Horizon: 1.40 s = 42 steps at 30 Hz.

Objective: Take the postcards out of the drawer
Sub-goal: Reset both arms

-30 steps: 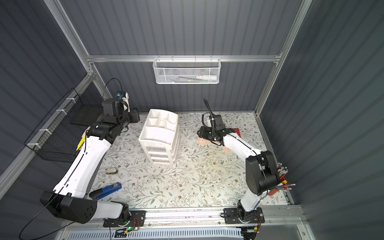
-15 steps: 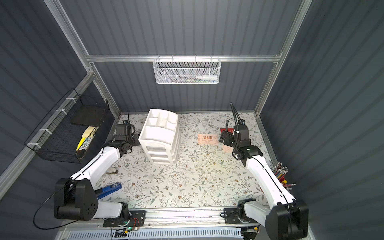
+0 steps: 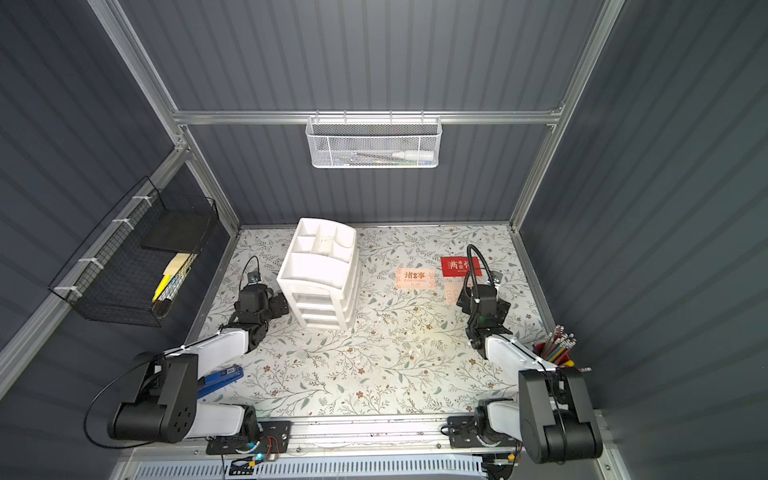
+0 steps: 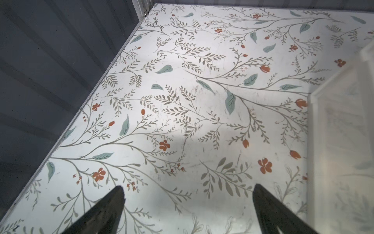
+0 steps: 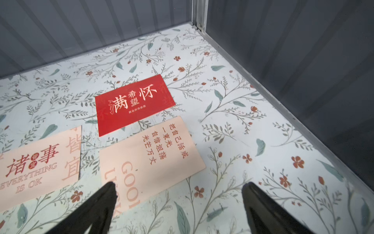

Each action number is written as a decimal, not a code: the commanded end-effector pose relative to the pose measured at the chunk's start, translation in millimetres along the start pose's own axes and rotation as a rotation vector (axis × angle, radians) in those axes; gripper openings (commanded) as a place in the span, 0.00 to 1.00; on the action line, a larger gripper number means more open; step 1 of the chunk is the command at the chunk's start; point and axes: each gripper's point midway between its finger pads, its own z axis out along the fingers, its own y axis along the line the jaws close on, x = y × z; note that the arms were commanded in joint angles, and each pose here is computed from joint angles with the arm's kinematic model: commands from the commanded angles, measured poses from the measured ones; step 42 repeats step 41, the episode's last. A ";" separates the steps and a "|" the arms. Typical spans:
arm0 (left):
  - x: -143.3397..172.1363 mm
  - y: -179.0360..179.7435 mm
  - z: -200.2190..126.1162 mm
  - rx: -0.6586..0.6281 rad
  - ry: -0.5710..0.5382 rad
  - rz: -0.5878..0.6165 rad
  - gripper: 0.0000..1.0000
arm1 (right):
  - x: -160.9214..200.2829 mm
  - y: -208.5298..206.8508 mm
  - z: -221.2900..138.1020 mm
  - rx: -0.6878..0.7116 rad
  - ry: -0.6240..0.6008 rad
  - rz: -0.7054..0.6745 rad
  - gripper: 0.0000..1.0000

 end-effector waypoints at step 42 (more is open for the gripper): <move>-4.2 -31.5 38.8 0.143 -0.163 0.081 1.00 | -1.6 44.6 31.7 -0.267 -0.195 -0.110 0.99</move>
